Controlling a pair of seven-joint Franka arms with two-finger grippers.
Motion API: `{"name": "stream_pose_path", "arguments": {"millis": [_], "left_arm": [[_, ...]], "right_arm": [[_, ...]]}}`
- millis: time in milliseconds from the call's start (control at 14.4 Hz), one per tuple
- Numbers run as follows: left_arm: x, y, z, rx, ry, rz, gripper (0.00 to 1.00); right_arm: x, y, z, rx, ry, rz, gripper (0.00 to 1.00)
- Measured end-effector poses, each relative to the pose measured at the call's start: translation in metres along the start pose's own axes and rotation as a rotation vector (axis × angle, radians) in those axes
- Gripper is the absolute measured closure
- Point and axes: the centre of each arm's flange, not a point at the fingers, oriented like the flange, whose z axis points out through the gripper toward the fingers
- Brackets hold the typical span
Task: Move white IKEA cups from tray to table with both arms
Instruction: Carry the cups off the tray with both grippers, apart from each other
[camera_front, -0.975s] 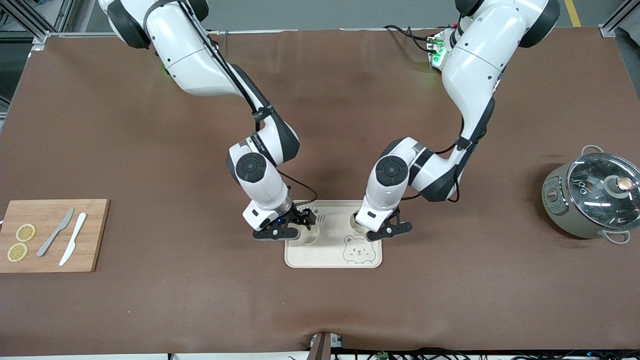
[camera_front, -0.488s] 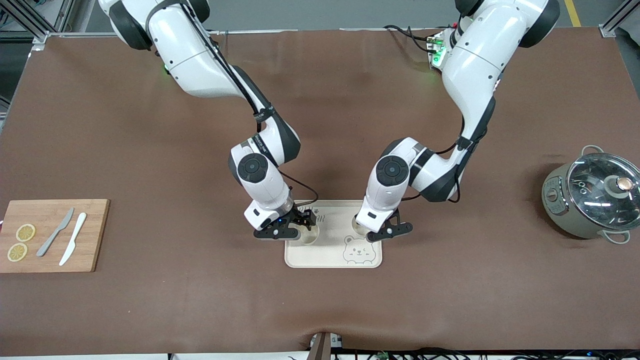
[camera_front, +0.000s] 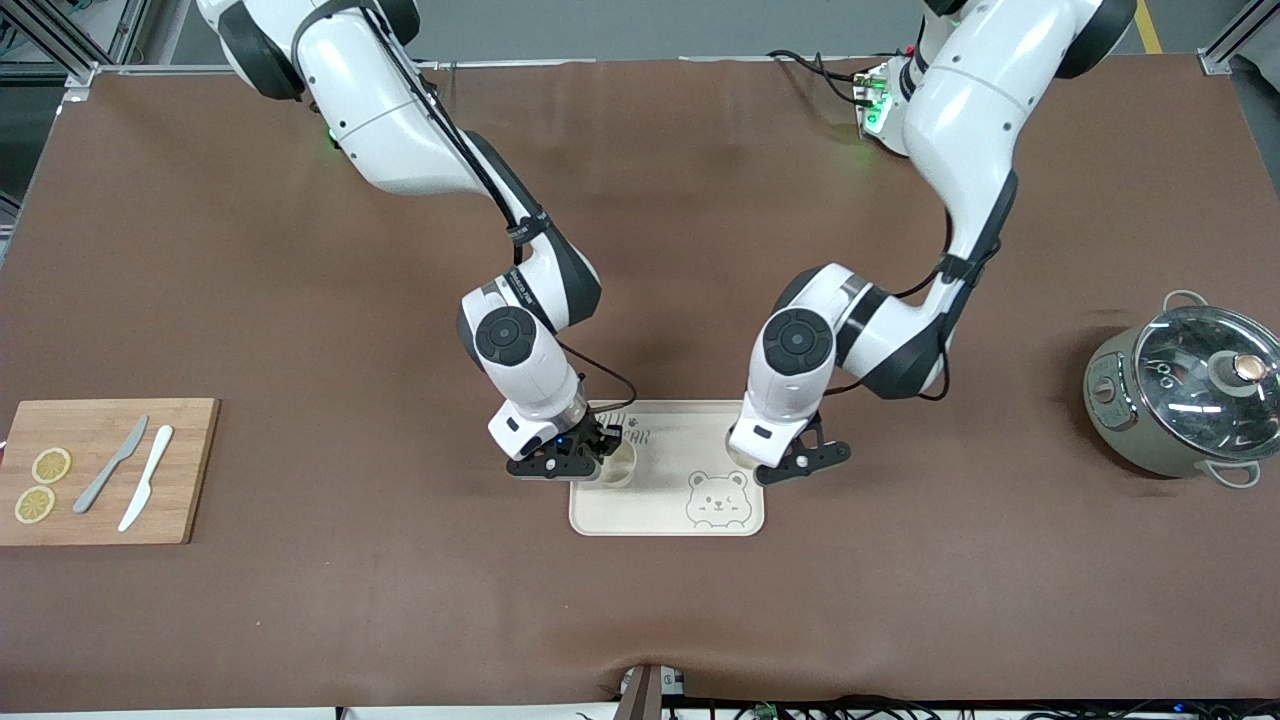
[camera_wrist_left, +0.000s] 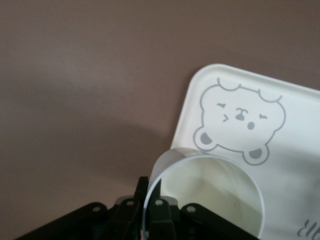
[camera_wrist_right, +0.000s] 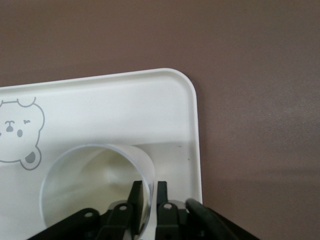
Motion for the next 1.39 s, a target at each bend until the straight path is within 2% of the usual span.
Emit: {"name": "stream_pose_path", "arguments": {"millis": [70,488,697,1045,1184,1393], "left_arm": [[0.002,-0.009,-0.014,0.001,0.0,0.009,0.96],[0.007,-0.104,-0.052,-0.009,-0.055,0.119,0.96],[0.006,-0.161,-0.052,-0.063,-0.042,0.17,0.96],[0.001,-0.263,-0.04,-0.122,-0.032,0.258,0.96],[0.001,-0.299,-0.033,-0.155,-0.006,0.278,0.96],[-0.015,-0.337,0.0,-0.204,0.054,0.317,0.96]], "right_arm": [[0.0,0.0,0.0,0.0,0.0,-0.001,0.97],[0.013,0.002,-0.014,-0.002,0.014,0.016,0.96],[0.044,0.031,-0.062,-0.054,-0.048,0.019,0.96],[0.1,0.15,-0.185,-0.093,-0.145,-0.162,0.96],[0.101,0.208,-0.216,-0.091,-0.159,-0.235,0.96],[0.094,0.298,-0.229,-0.089,-0.182,-0.327,0.96]]}}
